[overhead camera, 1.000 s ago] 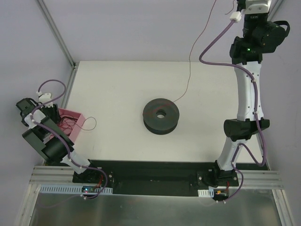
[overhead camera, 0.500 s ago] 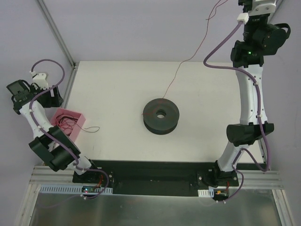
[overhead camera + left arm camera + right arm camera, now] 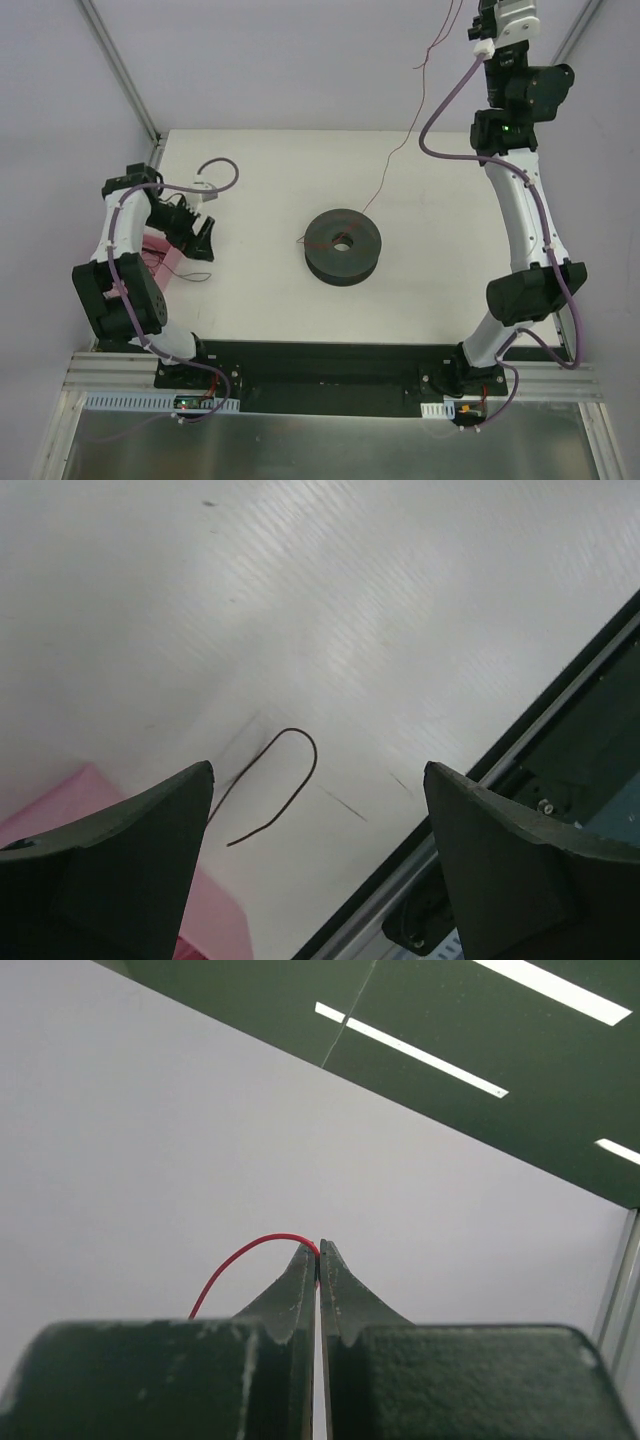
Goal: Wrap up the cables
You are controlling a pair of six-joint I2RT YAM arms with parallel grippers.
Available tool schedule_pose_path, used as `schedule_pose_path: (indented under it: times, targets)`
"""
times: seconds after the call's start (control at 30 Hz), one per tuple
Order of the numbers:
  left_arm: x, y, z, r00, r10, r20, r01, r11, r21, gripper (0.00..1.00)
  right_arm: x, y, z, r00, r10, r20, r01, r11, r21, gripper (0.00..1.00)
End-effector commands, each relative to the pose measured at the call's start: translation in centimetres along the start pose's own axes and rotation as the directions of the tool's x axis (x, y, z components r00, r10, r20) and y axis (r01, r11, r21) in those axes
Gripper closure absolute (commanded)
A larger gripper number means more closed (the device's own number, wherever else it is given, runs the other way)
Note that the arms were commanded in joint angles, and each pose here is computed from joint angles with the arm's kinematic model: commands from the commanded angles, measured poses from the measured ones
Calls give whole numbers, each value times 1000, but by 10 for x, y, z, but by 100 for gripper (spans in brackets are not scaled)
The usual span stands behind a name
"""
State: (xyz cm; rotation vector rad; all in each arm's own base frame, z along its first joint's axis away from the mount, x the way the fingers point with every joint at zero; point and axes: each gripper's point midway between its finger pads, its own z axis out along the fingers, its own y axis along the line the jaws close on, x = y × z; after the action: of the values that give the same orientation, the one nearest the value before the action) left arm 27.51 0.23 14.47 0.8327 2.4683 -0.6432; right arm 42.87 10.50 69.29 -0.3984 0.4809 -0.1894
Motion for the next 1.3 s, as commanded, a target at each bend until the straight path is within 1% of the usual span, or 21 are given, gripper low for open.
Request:
schedule_pose_path:
  times: [0.0, 0.1, 0.2, 0.27, 0.33, 0.43, 0.5, 0.53, 0.63, 0.67, 0.73, 0.8, 0.83, 0.87, 0.97, 1.07, 1.1, 1.13, 1.17, 1.2, 1.27]
  targets:
    - [31, -19, 23, 985, 51, -167, -38, 996, 79, 16, -63, -20, 0, 992, 10, 123, -14, 999, 29, 100]
    - [45, -15, 41, 965, 90, -245, -72, 994, 78, 21, -64, -16, 0, 993, 23, 119, -25, 1000, 18, 100]
    - [55, -8, 51, 950, 89, -299, -74, 995, 63, 23, -65, -14, -1, 993, 24, 114, -26, 1000, 10, 100]
    - [65, -6, 53, 932, 110, -346, -94, 994, 61, 25, -66, -14, -1, 994, 22, 111, -23, 1000, 6, 100]
    - [72, -2, 54, 918, 137, -371, -128, 991, 48, 28, -67, -12, -2, 994, 23, 110, -23, 1000, 4, 100]
    - [86, 2, 53, 882, 179, -436, -180, 983, 40, 31, -66, -11, -2, 994, 23, 106, -24, 1000, 2, 100]
    - [90, 3, 51, 875, 194, -444, -202, 979, 29, 36, -67, -12, -2, 994, 22, 107, -22, 1000, 5, 100]
    - [90, 3, 50, 874, 202, -443, -212, 977, 26, 43, -66, -11, -2, 994, 24, 104, -24, 1000, 4, 100]
    - [87, 2, 48, 876, 225, -426, -238, 971, 24, 61, -66, -9, -2, 994, 21, 105, -21, 1000, -2, 100]
    - [87, 3, 47, 874, 229, -430, -245, 969, 19, 65, -67, -8, -2, 994, 20, 107, -20, 1000, -5, 100]
    - [90, 5, 44, 863, 235, -447, -258, 966, 9, 79, -67, -8, -2, 994, 19, 107, -18, 1000, -6, 99]
    - [89, 5, 41, 861, 244, -446, -273, 962, -1, 90, -67, -7, -2, 994, 16, 109, -15, 1000, -7, 99]
    - [87, 5, 38, 863, 247, -441, -280, 960, -12, 99, -66, -7, -1, 994, 14, 109, -13, 1000, -6, 99]
    - [81, 6, 35, 872, 239, -427, -281, 959, -38, 100, -66, -7, -1, 994, 14, 109, -13, 1000, -6, 100]
    - [61, 0, 22, 902, 213, -375, -258, 963, -74, 100, -66, -6, 0, 994, 16, 113, -15, 1000, -8, 100]
    - [56, -14, 10, 907, 232, -351, -270, 961, -63, 99, -66, -4, 0, 993, 19, 117, -17, 1000, -15, 100]
    - [62, -18, 9, 902, 233, -365, -267, 962, -47, 66, -69, -3, 0, 992, 20, 122, -18, 1000, -15, 100]
    - [68, -23, 9, 895, 238, -378, -265, 964, -22, 46, -66, -3, 0, 993, 20, 119, -18, 1000, -16, 99]
    - [76, -26, 11, 887, 235, -397, -257, 966, -3, 36, -66, -3, 0, 993, 20, 119, -18, 1000, -16, 99]
    - [85, -29, 14, 881, 231, -413, -248, 969, 13, 33, -65, -1, 1, 993, 20, 117, -18, 1000, -18, 100]
    - [96, -31, 21, 879, 209, -428, -222, 975, 20, 32, -63, 0, 0, 993, 23, 115, -21, 1000, -19, 100]
